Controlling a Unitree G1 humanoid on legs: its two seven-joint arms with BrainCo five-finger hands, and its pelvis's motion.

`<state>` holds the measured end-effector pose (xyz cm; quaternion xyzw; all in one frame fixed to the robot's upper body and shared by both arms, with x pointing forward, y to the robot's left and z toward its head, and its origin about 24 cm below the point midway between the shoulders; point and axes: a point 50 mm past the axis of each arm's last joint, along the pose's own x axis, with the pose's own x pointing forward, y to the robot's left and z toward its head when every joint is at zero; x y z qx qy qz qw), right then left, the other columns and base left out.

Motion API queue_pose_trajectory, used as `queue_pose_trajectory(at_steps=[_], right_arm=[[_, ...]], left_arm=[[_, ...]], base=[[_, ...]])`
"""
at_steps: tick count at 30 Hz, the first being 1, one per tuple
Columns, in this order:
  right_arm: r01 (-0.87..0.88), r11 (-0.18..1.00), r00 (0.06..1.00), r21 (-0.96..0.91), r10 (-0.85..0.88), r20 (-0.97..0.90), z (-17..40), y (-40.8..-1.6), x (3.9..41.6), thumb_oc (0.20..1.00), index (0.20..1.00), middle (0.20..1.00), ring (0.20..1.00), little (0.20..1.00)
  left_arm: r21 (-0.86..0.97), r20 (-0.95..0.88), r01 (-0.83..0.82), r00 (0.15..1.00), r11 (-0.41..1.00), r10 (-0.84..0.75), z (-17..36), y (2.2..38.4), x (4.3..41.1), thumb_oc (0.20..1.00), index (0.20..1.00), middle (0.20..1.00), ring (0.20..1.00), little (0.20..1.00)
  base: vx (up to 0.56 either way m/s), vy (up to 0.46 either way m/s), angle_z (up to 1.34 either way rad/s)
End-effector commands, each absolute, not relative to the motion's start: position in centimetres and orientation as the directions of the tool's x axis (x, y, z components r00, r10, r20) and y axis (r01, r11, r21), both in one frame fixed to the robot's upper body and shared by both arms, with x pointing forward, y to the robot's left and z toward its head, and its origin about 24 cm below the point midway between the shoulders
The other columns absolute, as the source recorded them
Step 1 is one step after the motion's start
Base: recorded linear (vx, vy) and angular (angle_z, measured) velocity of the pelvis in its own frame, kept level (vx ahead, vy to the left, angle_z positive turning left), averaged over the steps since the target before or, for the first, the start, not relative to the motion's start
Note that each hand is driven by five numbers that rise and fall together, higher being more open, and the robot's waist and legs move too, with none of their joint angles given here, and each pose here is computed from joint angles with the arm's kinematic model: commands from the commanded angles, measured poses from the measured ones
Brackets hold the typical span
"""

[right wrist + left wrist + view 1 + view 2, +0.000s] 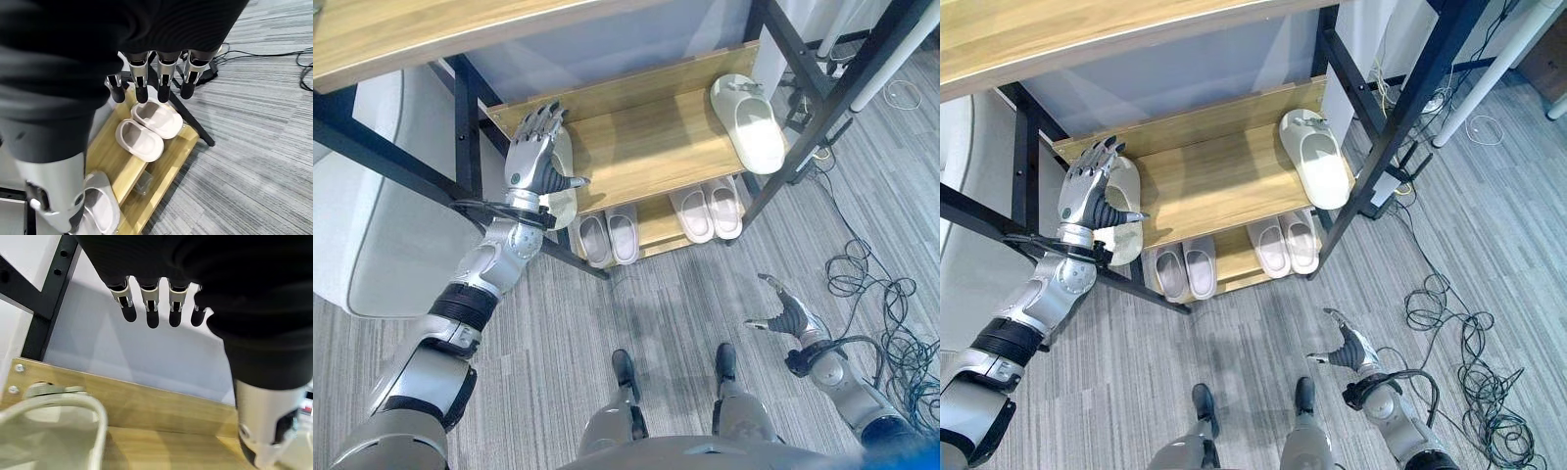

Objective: Arrange the slippers neatly on the shoe rack.

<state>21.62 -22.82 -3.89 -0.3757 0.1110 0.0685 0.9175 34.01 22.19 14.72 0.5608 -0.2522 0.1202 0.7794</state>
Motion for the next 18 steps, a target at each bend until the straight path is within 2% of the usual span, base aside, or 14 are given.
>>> queue_pose_trajectory(at_steps=[1, 11, 18], right_arm=[[-0.169, 0.734, 0.984, -0.657, 0.092, -0.151, -2.2, -21.7, 22.5, 1.0, 1.0, 1.0, 1.0, 1.0], [-0.125, 0.752, 0.992, -0.648, 0.117, -0.056, -0.1, -21.5, 23.5, 1.0, 1.0, 1.0, 1.0, 1.0], [-0.11, 0.766, 0.991, -0.634, 0.135, -0.01, 0.9, -21.1, 23.7, 1.0, 1.0, 1.0, 1.0, 1.0]], left_arm=[[0.788, 0.579, -0.556, 0.816, 0.265, -0.008, 16.2, 24.5, 34.8, 1.0, 1.0, 1.0, 1.0, 1.0], [0.78, 0.625, -0.625, 0.781, -0.027, -0.007, 20.5, 27.5, 35.9, 1.0, 1.0, 1.0, 1.0, 1.0], [0.745, 0.663, -0.658, 0.748, -0.11, 0.011, 22.3, 28.7, 35.8, 1.0, 1.0, 1.0, 1.0, 1.0]], base=[[-0.05, -0.038, -0.01], [-0.02, -0.035, -0.03], [0.02, -0.012, 0.01]])
